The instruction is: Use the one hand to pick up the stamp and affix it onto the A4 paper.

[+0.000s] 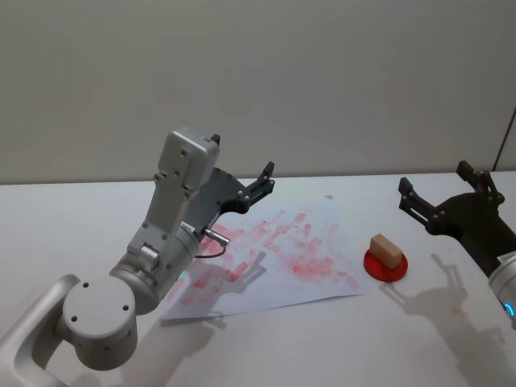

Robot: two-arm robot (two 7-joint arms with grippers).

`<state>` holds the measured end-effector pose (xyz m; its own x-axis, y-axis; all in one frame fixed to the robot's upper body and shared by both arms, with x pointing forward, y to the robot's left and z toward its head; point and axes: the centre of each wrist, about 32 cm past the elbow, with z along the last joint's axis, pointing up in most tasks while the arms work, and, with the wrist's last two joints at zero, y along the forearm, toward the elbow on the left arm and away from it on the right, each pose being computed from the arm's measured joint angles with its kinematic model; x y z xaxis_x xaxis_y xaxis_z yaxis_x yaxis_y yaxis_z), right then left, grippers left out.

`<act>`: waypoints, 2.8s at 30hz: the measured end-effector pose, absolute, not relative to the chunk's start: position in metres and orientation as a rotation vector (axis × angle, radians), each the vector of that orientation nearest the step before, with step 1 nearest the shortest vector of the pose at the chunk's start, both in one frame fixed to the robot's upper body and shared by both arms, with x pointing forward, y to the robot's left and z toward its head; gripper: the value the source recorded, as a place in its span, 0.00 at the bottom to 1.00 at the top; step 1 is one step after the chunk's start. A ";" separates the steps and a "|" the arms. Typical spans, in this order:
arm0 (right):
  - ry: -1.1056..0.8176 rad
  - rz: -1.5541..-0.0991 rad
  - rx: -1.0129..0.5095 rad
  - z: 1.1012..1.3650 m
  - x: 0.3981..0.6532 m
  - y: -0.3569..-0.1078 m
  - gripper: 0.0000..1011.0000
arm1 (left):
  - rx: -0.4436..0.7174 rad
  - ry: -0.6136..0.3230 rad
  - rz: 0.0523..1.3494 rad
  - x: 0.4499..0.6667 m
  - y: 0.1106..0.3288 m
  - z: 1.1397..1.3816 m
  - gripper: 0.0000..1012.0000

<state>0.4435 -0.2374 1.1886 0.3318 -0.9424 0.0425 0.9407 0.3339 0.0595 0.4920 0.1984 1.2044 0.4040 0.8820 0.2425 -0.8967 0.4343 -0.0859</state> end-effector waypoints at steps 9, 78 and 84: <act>-0.074 -1.230 0.027 1.189 0.443 -0.237 0.99 | 0.061 -0.268 1.124 0.492 0.198 1.204 0.99; 0.083 -1.216 -0.148 1.194 0.444 -0.246 0.99 | 0.061 -0.268 1.124 0.492 0.198 1.204 0.99; 0.120 -1.202 -0.182 1.191 0.449 -0.243 0.99 | 0.061 -0.268 1.124 0.492 0.198 1.204 0.99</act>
<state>0.4488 -0.2426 1.1906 0.3568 -0.9342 0.0043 0.9149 0.3485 -0.2035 0.4920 0.1984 1.2044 0.4040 0.8820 0.2425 -0.8966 0.4343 -0.0859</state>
